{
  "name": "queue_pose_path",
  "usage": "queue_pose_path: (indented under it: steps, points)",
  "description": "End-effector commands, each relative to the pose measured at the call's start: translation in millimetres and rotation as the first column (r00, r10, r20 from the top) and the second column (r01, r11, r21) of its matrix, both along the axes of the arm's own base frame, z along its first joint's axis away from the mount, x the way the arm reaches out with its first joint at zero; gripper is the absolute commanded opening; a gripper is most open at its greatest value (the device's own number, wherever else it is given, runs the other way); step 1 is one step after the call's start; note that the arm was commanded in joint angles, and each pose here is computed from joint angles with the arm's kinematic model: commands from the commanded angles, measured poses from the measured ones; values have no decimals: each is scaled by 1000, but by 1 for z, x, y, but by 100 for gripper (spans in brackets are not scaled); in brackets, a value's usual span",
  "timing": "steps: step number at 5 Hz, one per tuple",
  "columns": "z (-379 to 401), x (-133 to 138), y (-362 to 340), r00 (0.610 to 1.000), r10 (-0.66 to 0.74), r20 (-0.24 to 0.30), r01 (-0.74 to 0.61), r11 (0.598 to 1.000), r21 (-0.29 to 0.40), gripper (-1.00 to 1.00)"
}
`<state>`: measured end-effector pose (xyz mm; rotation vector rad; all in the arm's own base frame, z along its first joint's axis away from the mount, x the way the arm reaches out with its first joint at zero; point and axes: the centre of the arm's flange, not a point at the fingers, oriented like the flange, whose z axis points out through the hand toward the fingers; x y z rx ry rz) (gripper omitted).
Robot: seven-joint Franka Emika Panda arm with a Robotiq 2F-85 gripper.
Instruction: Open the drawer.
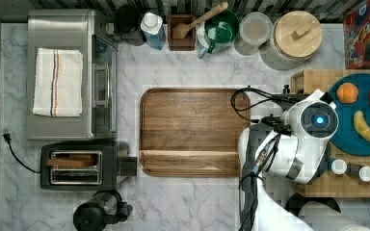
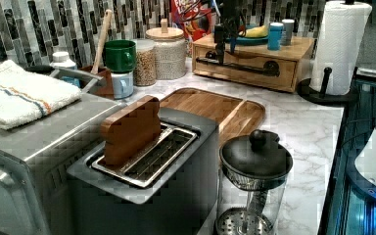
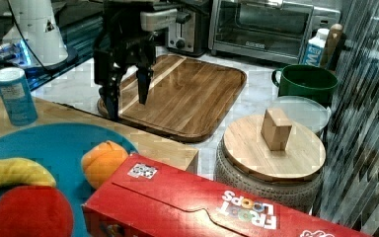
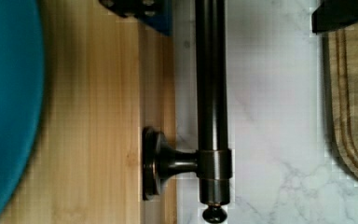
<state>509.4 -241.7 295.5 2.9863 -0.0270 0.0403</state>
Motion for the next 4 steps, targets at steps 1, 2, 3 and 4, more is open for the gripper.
queue_pose_path:
  steps: [1,2,3,4]
  points:
    - [-40,-2,24,998,7,60,-8,1000,11,100]
    - [-34,-3,39,999,-31,45,31,1000,-3,100]
    - [-29,-1,58,998,-46,36,46,999,-8,100]
    - [-30,9,72,997,-23,73,23,1000,-2,100]
